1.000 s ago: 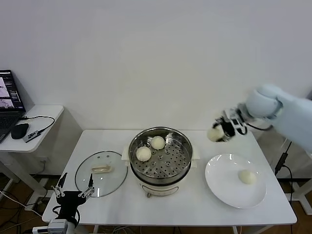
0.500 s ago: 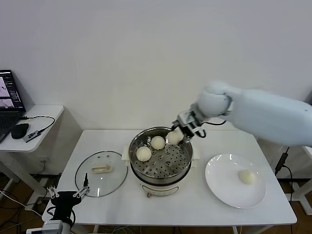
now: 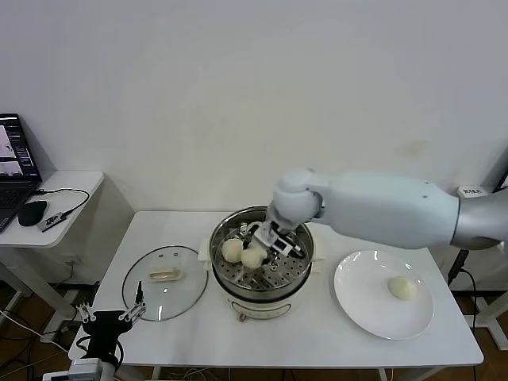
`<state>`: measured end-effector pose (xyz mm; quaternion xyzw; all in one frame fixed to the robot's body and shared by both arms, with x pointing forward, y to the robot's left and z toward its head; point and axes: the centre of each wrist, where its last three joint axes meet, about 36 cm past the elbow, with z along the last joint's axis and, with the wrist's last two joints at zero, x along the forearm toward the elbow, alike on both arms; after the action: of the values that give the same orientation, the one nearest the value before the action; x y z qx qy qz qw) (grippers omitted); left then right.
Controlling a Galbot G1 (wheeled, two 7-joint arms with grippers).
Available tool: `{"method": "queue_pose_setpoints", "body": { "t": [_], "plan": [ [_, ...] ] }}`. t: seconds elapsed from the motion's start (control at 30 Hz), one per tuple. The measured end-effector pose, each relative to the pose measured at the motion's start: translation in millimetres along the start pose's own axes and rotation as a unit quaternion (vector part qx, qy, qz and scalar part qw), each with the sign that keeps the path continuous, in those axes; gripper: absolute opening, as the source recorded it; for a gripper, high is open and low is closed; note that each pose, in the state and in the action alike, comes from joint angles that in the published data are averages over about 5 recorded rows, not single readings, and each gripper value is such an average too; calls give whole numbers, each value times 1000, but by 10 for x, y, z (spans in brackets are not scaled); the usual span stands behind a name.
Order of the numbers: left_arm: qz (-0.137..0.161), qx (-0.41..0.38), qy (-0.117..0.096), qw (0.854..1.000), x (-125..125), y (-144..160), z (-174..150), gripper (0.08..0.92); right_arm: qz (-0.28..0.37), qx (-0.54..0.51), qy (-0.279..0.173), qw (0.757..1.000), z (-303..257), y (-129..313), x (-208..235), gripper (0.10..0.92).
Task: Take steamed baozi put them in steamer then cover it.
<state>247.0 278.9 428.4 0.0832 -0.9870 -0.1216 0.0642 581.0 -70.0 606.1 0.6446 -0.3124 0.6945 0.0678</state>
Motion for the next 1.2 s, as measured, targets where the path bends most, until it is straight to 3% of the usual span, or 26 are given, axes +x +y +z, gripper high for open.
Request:
{"method": "queue_pose_setpoints", "body": {
  "t": [0.4,0.73,1.0,1.2],
  "plan": [
    [-1,2,1,1000,-2,-9,7,823,-14,76,-15,997,-156,82,-233,594],
    [2,3,-3,1000,-4,-30,-14,823,-1,87,-9,996,-118,85,-104,808],
    [5,-2,-5,1000,-15,-16,-20,823,23,12,36,999,209,171,324,823],
    [13,-7,-8,1000,-22,-29,-29,823,32,-98,61,993,526,484,631,823]
  ]
}}
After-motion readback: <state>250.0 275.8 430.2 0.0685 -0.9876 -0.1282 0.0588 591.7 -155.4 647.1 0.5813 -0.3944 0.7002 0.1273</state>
